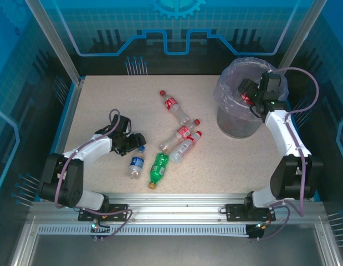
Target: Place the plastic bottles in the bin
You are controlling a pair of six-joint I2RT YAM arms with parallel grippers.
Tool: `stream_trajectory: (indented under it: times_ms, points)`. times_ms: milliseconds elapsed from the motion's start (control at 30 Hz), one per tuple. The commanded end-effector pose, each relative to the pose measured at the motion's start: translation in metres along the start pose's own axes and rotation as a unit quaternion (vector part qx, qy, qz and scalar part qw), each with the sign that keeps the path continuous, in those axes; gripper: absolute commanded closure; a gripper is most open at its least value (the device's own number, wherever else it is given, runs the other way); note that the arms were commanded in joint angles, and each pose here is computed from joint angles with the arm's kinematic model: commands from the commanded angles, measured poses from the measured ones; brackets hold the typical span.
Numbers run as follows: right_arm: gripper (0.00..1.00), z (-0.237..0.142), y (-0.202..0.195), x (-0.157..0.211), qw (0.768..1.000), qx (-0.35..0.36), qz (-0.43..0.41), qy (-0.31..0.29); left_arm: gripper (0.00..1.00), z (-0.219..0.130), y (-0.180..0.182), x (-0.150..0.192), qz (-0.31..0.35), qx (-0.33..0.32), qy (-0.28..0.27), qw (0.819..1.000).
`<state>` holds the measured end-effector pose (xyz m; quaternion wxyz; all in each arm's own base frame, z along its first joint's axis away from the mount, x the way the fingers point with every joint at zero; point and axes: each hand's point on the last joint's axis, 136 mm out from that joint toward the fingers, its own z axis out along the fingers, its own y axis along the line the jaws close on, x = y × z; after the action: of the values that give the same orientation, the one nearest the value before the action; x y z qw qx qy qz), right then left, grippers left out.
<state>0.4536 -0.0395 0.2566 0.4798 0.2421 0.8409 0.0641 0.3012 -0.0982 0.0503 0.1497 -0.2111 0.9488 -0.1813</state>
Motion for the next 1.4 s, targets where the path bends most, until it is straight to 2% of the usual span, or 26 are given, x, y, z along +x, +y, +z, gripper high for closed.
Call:
stream_trajectory:
  times_ms: [0,333,467,667,900,1033,1267,1367]
  points:
    - [0.05,-0.031,0.005,-0.031,0.999,-0.002,-0.016,-0.034,0.25,-0.002,0.004,-0.001,0.011,-0.014,-0.002,1.000]
    - [0.03,-0.086,0.018,-0.072,0.996,-0.004,-0.065,-0.064,0.18,-0.016,0.003,-0.007,0.031,-0.029,-0.015,0.999]
    - [0.03,-0.103,0.025,-0.069,0.995,-0.019,-0.079,-0.058,0.16,-0.028,0.003,-0.010,0.043,-0.038,-0.026,0.998]
    - [0.04,-0.120,0.037,-0.047,0.994,-0.051,-0.093,-0.032,0.14,-0.042,0.006,-0.008,0.054,-0.051,-0.028,0.997]
    - [0.04,-0.122,0.033,-0.020,0.994,-0.052,-0.095,-0.003,0.11,-0.076,-0.005,0.045,0.109,-0.050,0.055,0.991]
    - [0.04,-0.117,0.039,-0.010,0.994,-0.061,-0.092,0.009,0.11,-0.091,0.011,0.077,0.092,-0.067,0.110,0.987]
    - [0.04,-0.104,0.064,-0.005,0.991,-0.090,-0.096,0.020,0.10,-0.072,0.011,0.109,0.085,-0.065,0.142,0.984]
    - [0.04,-0.104,0.074,-0.006,0.990,-0.100,-0.102,0.018,0.11,-0.062,0.011,0.118,0.106,-0.084,0.158,0.978]
